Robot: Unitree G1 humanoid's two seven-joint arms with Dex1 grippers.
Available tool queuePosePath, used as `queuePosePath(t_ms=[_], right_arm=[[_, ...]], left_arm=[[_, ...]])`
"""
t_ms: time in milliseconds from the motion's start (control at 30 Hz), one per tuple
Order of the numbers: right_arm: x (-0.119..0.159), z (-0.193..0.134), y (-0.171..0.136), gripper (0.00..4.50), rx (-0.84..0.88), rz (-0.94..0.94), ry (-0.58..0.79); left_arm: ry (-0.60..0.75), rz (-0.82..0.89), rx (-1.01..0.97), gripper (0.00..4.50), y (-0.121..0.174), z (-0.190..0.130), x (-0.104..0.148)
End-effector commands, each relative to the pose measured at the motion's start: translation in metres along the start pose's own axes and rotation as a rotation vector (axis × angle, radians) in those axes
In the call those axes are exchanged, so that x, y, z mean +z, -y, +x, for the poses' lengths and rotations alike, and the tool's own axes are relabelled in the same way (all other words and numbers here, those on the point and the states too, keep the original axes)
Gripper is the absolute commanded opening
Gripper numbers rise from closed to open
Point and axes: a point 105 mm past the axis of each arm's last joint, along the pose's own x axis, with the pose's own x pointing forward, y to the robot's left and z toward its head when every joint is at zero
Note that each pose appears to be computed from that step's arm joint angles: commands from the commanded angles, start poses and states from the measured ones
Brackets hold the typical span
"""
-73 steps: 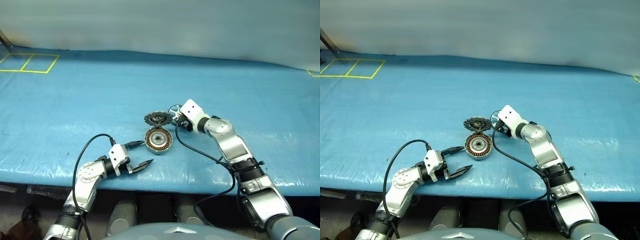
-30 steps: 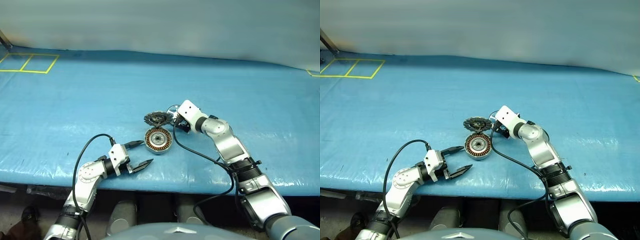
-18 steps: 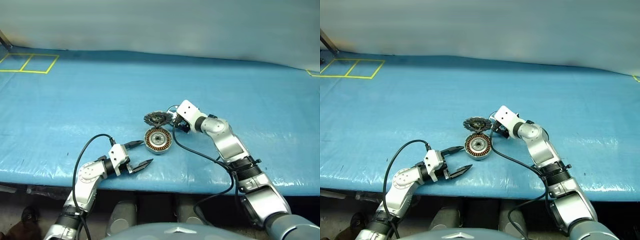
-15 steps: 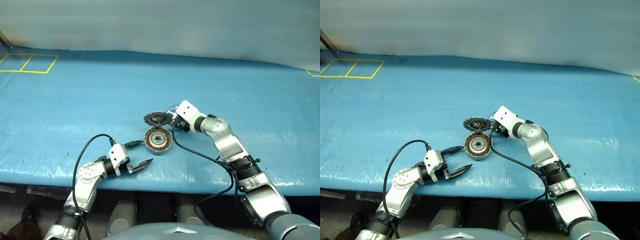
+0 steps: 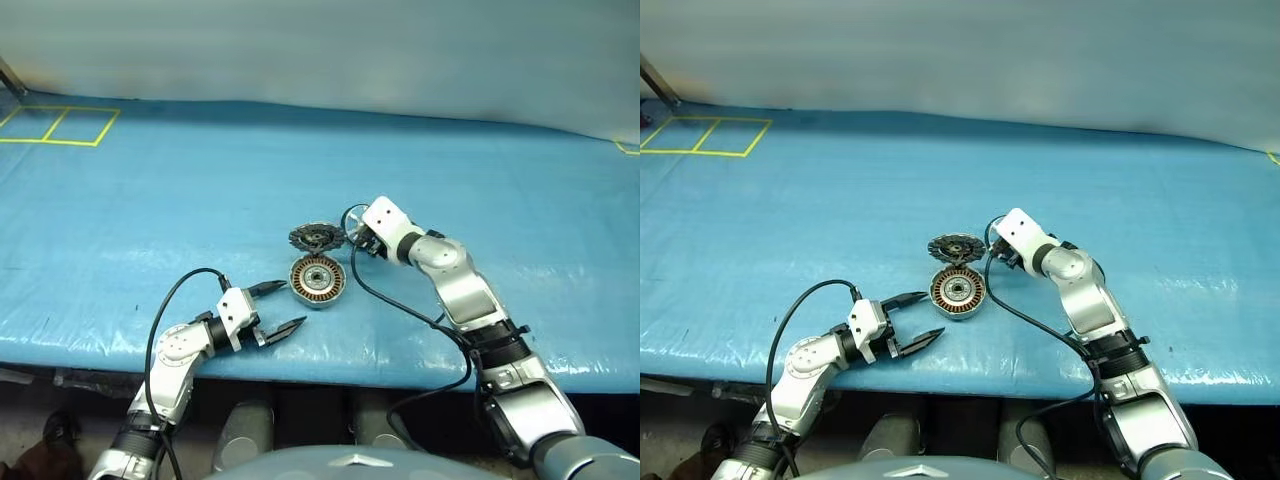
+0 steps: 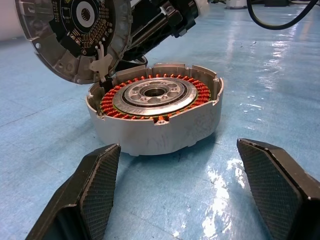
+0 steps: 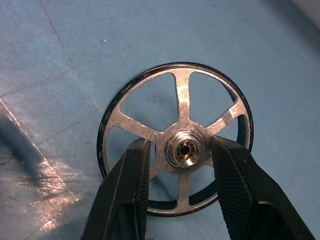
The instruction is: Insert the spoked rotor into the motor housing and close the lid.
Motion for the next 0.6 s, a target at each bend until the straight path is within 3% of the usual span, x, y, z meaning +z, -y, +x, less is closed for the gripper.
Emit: queuePosePath(t_ms=[33, 400, 567, 600], right_arm=[[0.006, -0.022, 0.018, 1.74, -0.109, 0.009, 0.03], [-0.002, -0.071, 0.01, 1.74, -0.168, 0.154, 0.057], [0.006, -0.092, -0.016, 1.74, -0.031, 0.286, 0.144], [0.004, -0.094, -0.02, 1.42, -0.016, 0.297, 0.142]], left_arm=[[0.016, 0.007, 0.005, 4.09, -0.002, -0.001, 0.004], [0.022, 0.002, -0.025, 4.09, -0.006, 0.003, 0.004], [0.022, 0.009, -0.029, 4.09, -0.009, 0.002, 0.005], [0.021, 0.011, -0.027, 4.09, -0.01, 0.002, 0.005]])
